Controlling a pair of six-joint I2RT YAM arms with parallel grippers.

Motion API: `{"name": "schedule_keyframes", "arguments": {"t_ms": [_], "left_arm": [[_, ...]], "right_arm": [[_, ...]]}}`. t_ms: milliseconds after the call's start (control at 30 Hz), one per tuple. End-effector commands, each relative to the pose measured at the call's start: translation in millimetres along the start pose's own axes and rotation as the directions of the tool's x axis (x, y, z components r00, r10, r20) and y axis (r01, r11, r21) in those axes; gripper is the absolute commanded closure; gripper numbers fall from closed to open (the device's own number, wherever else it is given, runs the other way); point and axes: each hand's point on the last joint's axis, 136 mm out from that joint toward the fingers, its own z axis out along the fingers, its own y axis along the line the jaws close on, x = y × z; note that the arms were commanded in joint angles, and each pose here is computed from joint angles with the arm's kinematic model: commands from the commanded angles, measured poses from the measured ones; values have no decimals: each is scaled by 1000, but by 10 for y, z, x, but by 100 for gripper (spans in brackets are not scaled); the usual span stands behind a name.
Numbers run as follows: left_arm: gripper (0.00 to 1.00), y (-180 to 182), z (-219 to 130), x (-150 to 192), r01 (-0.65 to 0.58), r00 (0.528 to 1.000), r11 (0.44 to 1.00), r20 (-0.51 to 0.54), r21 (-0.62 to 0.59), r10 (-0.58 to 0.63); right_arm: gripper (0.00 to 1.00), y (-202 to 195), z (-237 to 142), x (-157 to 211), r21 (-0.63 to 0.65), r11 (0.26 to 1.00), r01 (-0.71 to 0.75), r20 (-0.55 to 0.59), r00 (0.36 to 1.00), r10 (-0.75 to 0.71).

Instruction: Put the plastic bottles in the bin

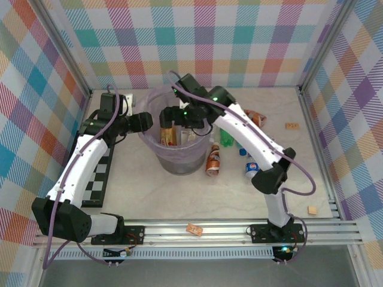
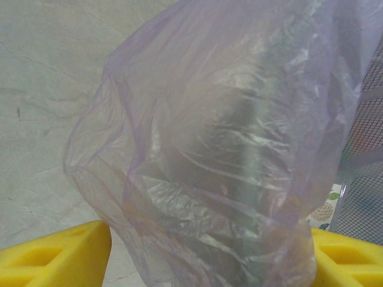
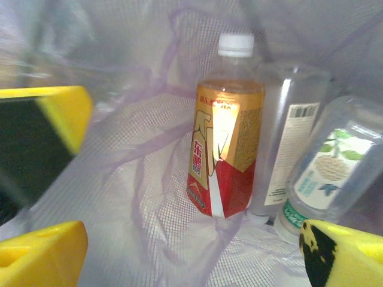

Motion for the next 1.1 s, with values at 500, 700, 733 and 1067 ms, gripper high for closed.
{"name": "schedule_keyframes", "arguments": {"t_ms": [500, 700, 733, 1067], "left_arm": [[30, 91, -39, 31, -3, 1000, 1000, -7, -31, 3], [30, 97, -35, 25, -5, 1000, 999, -6, -34, 5], [30, 99, -33, 31, -4, 1000, 999, -8, -35, 4], [30, 94, -59, 27, -7, 1000, 999, -4, -33, 7]], "right_arm": [[7, -1678, -1287, 473, 435, 900, -12, 27, 1000, 1], [8, -2372, -1107, 1021, 472, 865, -169, -62, 973, 223], [8, -2456, -1034, 1127, 480, 858, -182, -88, 963, 254], [15, -3430, -690, 1787, 660, 711, -244, -154, 882, 446]]}}
